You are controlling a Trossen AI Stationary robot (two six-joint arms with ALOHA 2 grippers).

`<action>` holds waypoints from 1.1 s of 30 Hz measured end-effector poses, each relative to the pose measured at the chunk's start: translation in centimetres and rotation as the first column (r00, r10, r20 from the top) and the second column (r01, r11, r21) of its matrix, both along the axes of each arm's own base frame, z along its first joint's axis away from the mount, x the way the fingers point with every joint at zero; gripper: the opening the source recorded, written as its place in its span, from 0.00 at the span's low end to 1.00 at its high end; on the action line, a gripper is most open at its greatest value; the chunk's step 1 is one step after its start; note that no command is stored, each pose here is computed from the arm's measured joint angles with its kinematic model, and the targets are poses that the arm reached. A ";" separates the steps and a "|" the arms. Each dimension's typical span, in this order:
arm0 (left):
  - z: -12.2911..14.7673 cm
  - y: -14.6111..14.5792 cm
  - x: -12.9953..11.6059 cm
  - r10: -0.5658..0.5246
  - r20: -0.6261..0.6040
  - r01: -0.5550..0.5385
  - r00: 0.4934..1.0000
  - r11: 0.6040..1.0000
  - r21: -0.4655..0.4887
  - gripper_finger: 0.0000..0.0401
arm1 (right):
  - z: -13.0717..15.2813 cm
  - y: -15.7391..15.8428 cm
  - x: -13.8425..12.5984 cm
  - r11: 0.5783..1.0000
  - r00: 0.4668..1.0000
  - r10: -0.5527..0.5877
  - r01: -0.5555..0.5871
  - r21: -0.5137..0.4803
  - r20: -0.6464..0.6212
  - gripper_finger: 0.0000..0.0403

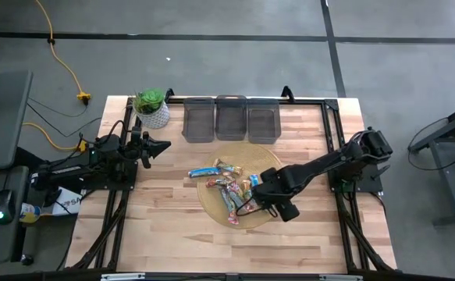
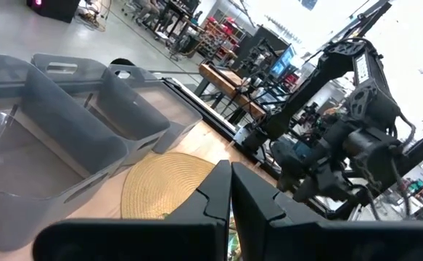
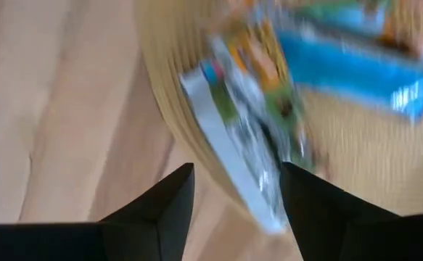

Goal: Pick and place Granola Bars by type
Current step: Put the blue granola bar into the right black bin

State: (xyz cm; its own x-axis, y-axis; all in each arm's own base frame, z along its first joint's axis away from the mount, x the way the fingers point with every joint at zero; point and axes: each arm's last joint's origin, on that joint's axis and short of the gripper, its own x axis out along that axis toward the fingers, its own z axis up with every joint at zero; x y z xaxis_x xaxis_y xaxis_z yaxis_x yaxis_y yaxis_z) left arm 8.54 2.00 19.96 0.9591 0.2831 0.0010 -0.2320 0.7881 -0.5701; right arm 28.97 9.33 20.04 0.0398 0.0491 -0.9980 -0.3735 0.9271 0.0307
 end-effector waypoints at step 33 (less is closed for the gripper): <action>-0.1 -0.1 0.0 -0.022 -0.015 0.022 1.000 0.999 0.024 0.02 | -1.5 -0.3 -6.1 0.965 0.932 0.220 -0.250 0.074 0.287 0.47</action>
State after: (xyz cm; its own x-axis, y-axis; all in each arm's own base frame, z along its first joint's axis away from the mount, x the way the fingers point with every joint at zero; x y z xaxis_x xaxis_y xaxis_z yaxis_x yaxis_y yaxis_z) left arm 8.56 1.94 19.89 0.9650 0.2620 -0.0063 -0.2226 0.8065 -0.5477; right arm 22.89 9.00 18.58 0.2853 0.1965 -0.9381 -0.5885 0.8085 -0.0096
